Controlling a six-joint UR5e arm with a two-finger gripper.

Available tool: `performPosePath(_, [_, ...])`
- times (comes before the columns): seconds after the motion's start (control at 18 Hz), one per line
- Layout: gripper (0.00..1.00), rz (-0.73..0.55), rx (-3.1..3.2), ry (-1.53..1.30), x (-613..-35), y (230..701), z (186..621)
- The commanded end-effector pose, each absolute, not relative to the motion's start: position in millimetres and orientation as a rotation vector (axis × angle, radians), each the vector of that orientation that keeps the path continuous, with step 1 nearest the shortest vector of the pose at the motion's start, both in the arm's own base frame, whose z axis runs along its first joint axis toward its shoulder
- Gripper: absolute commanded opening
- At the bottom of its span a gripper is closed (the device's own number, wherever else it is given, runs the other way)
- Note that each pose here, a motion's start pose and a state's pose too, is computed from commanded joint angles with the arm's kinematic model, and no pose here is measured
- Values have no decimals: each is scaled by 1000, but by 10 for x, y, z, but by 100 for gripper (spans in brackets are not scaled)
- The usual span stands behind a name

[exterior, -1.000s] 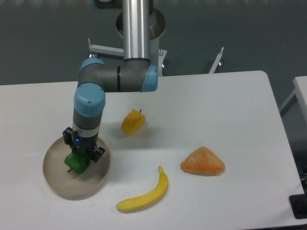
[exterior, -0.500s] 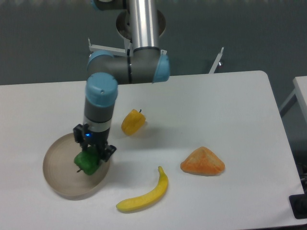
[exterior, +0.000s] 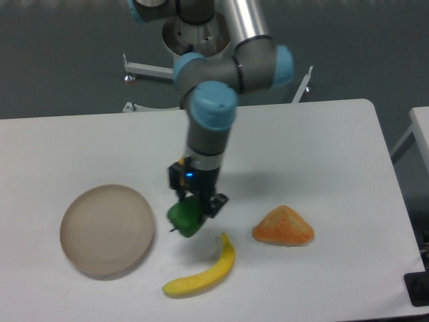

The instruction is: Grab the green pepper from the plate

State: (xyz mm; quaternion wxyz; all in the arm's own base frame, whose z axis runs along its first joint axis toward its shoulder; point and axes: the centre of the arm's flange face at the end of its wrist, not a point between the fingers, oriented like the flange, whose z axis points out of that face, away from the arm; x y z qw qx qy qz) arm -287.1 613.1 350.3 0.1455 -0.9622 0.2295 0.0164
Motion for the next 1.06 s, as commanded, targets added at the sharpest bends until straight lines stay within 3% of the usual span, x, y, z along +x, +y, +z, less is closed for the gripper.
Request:
performPosePath(0.33, [55, 177, -2856, 708, -3177, 5994, 3432])
performPosePath(1.06, [55, 201, -2860, 690, -3277, 6034, 3450])
